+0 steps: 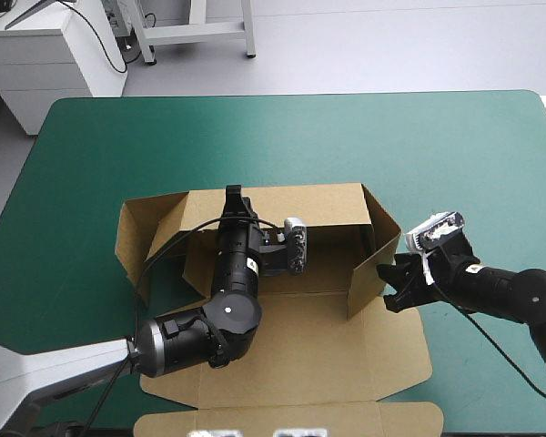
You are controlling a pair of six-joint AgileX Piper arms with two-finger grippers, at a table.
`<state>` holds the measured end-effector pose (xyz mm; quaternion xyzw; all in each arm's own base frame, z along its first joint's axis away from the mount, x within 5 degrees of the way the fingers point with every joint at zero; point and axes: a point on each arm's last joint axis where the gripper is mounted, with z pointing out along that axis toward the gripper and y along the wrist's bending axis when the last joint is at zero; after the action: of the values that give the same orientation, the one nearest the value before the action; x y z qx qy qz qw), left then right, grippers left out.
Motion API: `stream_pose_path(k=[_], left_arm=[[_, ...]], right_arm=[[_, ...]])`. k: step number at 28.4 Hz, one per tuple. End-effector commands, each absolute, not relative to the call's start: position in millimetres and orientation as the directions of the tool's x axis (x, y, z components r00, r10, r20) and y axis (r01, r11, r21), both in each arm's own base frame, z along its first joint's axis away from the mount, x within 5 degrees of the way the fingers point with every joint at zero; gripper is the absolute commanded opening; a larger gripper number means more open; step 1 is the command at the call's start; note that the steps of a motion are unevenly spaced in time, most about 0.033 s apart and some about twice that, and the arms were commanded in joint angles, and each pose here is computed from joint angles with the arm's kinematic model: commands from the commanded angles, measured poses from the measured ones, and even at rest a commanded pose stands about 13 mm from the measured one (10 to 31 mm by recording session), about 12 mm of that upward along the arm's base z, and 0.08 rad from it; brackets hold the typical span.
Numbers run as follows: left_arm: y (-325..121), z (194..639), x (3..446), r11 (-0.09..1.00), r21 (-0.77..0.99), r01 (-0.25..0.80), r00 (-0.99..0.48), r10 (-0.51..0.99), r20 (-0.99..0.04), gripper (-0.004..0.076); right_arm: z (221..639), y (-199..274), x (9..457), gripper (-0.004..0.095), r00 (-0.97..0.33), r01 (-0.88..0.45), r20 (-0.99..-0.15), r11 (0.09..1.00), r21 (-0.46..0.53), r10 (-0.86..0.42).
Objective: Fold the box
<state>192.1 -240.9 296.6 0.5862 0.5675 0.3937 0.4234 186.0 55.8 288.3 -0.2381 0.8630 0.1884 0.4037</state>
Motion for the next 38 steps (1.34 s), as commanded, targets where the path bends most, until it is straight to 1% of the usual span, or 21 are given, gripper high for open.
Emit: stream_pose_path(k=[1, 3, 6, 9, 12, 16, 19, 22, 24, 27, 32, 34, 36, 38], left_arm=[[-236, 320, 190, 0.045, 0.966, 0.253, 0.041, 0.998, -0.057, -0.0008], [-236, 320, 190, 0.044, 0.967, 0.252, 0.041, 0.998, -0.056, -0.0008], [-236, 320, 190, 0.042, 0.967, 0.252, 0.042, 0.998, -0.054, -0.0008], [-236, 320, 190, 0.037, 0.967, 0.251, 0.043, 0.998, -0.050, -0.0008], [-236, 321, 190, 0.031, 0.969, 0.243, 0.047, 0.998, -0.044, -0.0008], [-237, 324, 191, 0.015, 0.977, 0.213, 0.061, 0.998, -0.028, -0.0008], [-238, 326, 191, -0.002, 0.983, 0.181, 0.075, 0.997, -0.012, -0.0008], [-238, 328, 191, -0.011, 0.987, 0.162, 0.082, 0.997, -0.002, -0.0008], [-238, 328, 191, -0.012, 0.987, 0.161, 0.083, 0.997, -0.001, -0.0008], [-239, 328, 191, -0.012, 0.987, 0.162, 0.086, 0.996, -0.002, -0.0008], [-240, 328, 191, -0.013, 0.986, 0.165, 0.098, 0.995, -0.004, -0.0008], [-241, 327, 191, -0.013, 0.985, 0.170, 0.112, 0.994, -0.006, -0.0008], [-242, 327, 191, -0.014, 0.985, 0.174, 0.124, 0.992, -0.008, -0.0008], [-242, 327, 191, -0.014, 0.985, 0.174, 0.124, 0.992, -0.008, -0.0008]], right_arm=[[302, 57, 186, 0.0620, -0.498, -0.578, -0.828, 0.810, 0.097, -0.257], [302, 55, 188, 0.0658, -0.457, -0.592, -0.838, 0.805, 0.037, -0.298], [306, 51, 194, 0.0657, -0.384, -0.566, -0.859, 0.821, -0.071, -0.339], [305, 49, 198, 0.0657, -0.362, -0.555, -0.861, 0.825, -0.110, -0.358], [298, 52, 201, 0.0657, -0.393, -0.589, -0.842, 0.804, -0.079, -0.370], [292, 57, 209, 0.0657, -0.411, -0.606, -0.855, 0.796, -0.004, -0.317], [292, 64, 212, 0.0657, -0.405, -0.637, -0.875, 0.769, 0.062, -0.265], [293, 67, 211, 0.0657, -0.401, -0.661, -0.885, 0.744, 0.100, -0.238], [293, 69, 210, 0.0657, -0.396, -0.678, -0.885, 0.728, 0.102, -0.244], [291, 69, 210, 0.0657, -0.395, -0.678, -0.884, 0.729, 0.097, -0.249], [284, 69, 210, 0.0657, -0.420, -0.661, -0.883, 0.737, 0.142, -0.207], [282, 70, 211, 0.0647, -0.412, -0.649, -0.886, 0.751, 0.120, -0.214], [282, 81, 211, 0.0647, -0.385, -0.648, -0.891, 0.758, 0.075, -0.241], [282, 86, 213, 0.0647, -0.370, -0.613, -0.895, 0.789, 0.032, -0.251]])
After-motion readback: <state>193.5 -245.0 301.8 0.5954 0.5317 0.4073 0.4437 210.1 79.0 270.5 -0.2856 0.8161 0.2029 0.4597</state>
